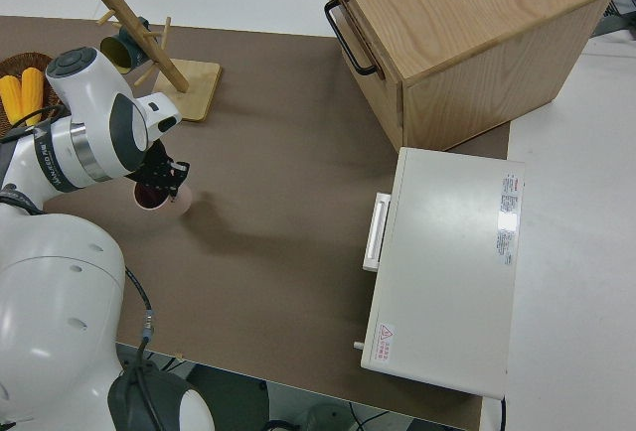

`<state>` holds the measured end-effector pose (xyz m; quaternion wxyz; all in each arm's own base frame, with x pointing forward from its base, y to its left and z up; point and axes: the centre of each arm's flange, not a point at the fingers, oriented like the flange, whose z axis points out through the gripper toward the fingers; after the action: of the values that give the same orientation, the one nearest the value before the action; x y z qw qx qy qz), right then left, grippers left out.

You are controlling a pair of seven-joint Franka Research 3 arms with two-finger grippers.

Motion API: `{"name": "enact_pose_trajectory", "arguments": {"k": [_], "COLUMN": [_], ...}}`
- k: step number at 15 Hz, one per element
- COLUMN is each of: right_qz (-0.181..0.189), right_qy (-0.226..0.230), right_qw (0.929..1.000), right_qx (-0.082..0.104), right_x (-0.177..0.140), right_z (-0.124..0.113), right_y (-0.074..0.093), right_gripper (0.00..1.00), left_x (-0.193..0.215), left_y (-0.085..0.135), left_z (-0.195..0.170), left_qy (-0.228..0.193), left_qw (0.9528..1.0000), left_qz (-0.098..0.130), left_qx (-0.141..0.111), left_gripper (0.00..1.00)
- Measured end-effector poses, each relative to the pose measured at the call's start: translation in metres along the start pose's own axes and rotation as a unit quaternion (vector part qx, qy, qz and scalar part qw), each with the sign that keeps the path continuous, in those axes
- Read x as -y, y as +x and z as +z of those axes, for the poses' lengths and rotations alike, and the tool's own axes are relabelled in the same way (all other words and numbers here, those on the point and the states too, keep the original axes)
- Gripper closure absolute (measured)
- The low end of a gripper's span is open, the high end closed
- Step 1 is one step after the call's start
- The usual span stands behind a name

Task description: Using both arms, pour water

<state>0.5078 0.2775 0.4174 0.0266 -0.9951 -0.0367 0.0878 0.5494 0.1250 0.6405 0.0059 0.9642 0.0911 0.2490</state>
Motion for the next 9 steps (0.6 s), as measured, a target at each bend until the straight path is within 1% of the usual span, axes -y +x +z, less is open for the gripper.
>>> {"name": "enact_pose_trajectory", "arguments": {"k": [2, 5, 6, 7, 9], "right_qz": [0.028, 0.068, 0.08, 0.094, 0.114], "right_qy": [0.016, 0.03, 0.034, 0.039, 0.056], "right_qw": [0.9995, 0.9973, 0.9962, 0.9948, 0.9918], "right_qx": [0.006, 0.0, 0.001, 0.007, 0.007], "right_x": [0.031, 0.074, 0.086, 0.101, 0.128], "right_z": [0.003, 0.013, 0.017, 0.024, 0.033], "right_y": [-0.013, -0.025, -0.027, -0.029, -0.027], "right_gripper": [0.94, 0.94, 0.94, 0.94, 0.94], "left_x": [-0.01, -0.03, -0.038, -0.047, -0.064], "left_y": [-0.009, -0.024, -0.028, -0.031, -0.037], "left_z": [-0.002, 0.0, 0.001, 0.003, 0.007], "left_qy": [-0.003, 0.007, 0.01, 0.012, 0.008], "left_qw": [1.0, 0.9999, 0.9998, 0.9997, 0.9997], "left_qz": [-0.001, 0.004, 0.004, 0.004, 0.005], "left_qx": [0.004, 0.014, 0.016, 0.019, 0.025], "left_gripper": [0.37, 0.37, 0.37, 0.37, 0.37]}}
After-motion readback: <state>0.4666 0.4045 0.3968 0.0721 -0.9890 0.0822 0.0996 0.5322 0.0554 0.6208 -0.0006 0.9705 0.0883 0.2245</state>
